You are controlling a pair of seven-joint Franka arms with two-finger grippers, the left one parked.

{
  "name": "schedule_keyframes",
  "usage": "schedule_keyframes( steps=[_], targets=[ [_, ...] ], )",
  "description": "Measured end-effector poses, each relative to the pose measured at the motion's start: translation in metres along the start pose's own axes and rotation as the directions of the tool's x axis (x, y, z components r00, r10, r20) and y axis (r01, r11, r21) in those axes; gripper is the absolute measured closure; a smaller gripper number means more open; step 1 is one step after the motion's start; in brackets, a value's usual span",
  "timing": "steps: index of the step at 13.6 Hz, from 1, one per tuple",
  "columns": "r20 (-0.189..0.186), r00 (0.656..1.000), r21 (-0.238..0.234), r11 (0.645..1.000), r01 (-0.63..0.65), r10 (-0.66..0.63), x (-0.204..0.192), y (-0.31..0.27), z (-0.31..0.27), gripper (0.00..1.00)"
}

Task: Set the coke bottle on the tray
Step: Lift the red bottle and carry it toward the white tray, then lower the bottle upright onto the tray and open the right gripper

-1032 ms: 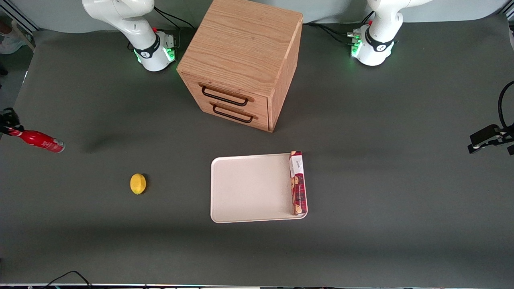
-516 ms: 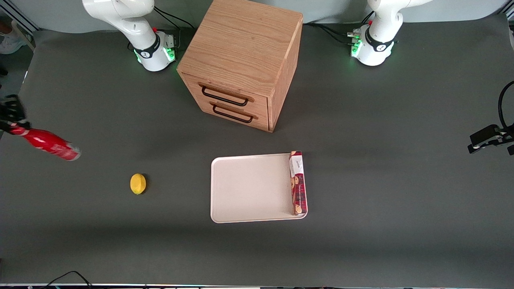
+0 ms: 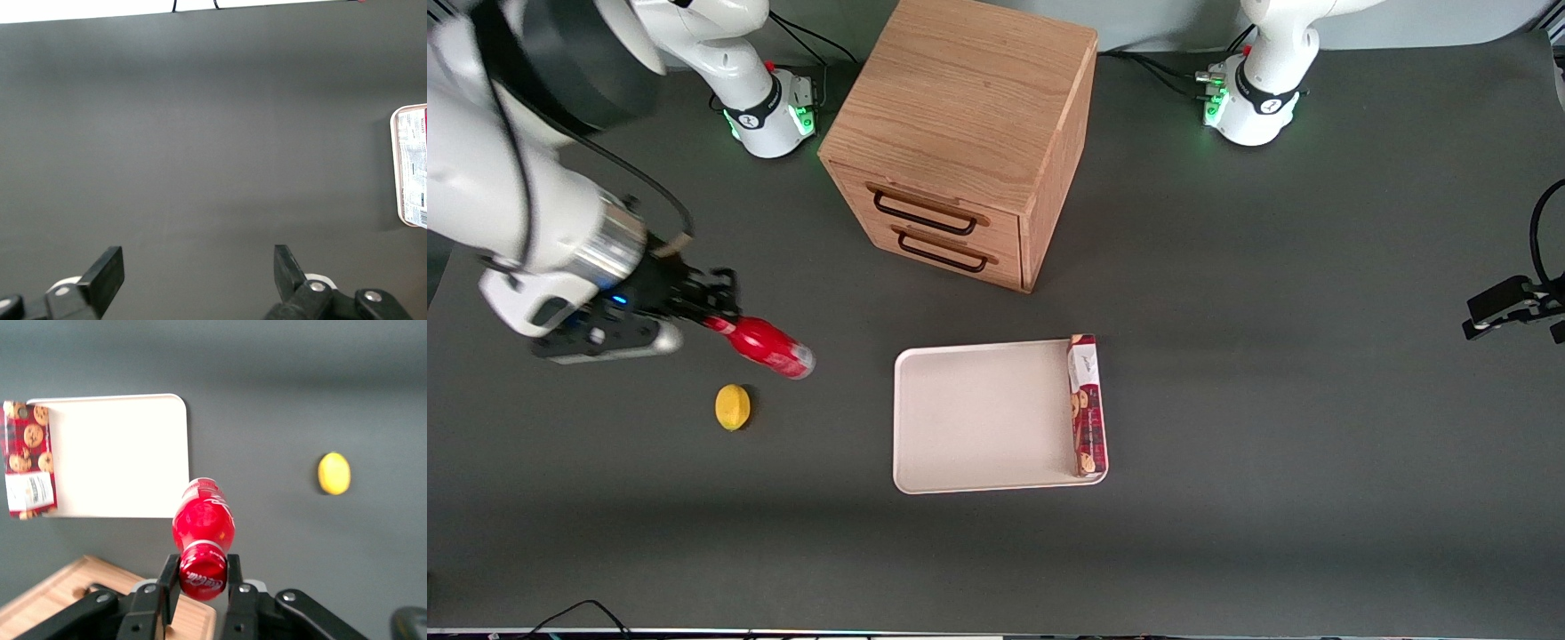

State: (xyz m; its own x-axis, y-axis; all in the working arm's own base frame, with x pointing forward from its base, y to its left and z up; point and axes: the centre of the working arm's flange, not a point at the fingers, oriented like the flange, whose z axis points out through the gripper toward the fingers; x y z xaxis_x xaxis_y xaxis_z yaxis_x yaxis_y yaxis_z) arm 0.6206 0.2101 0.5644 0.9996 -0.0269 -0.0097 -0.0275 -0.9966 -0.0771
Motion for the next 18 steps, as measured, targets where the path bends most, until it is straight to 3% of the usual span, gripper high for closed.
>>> schedule_keyframes(
  steps=[5, 9, 13, 14, 16, 18],
  targets=[
    [0.009, 0.987, -0.061, 0.985, -0.16, 0.161, 0.014, -0.081, 0.117, 0.68],
    [0.065, 0.971, -0.084, 0.97, -0.227, 0.232, 0.022, -0.097, 0.197, 0.68],
    [0.076, 0.961, -0.117, 0.959, -0.256, 0.266, 0.017, -0.112, 0.233, 0.68],
    [0.072, 0.961, -0.117, 0.959, -0.258, 0.268, 0.017, -0.115, 0.235, 0.64],
    [0.055, 0.962, -0.104, 0.96, -0.26, 0.266, 0.02, -0.118, 0.226, 0.44],
    [0.015, 0.962, -0.084, 0.959, -0.271, 0.274, 0.028, -0.115, 0.202, 0.28]
  ],
)
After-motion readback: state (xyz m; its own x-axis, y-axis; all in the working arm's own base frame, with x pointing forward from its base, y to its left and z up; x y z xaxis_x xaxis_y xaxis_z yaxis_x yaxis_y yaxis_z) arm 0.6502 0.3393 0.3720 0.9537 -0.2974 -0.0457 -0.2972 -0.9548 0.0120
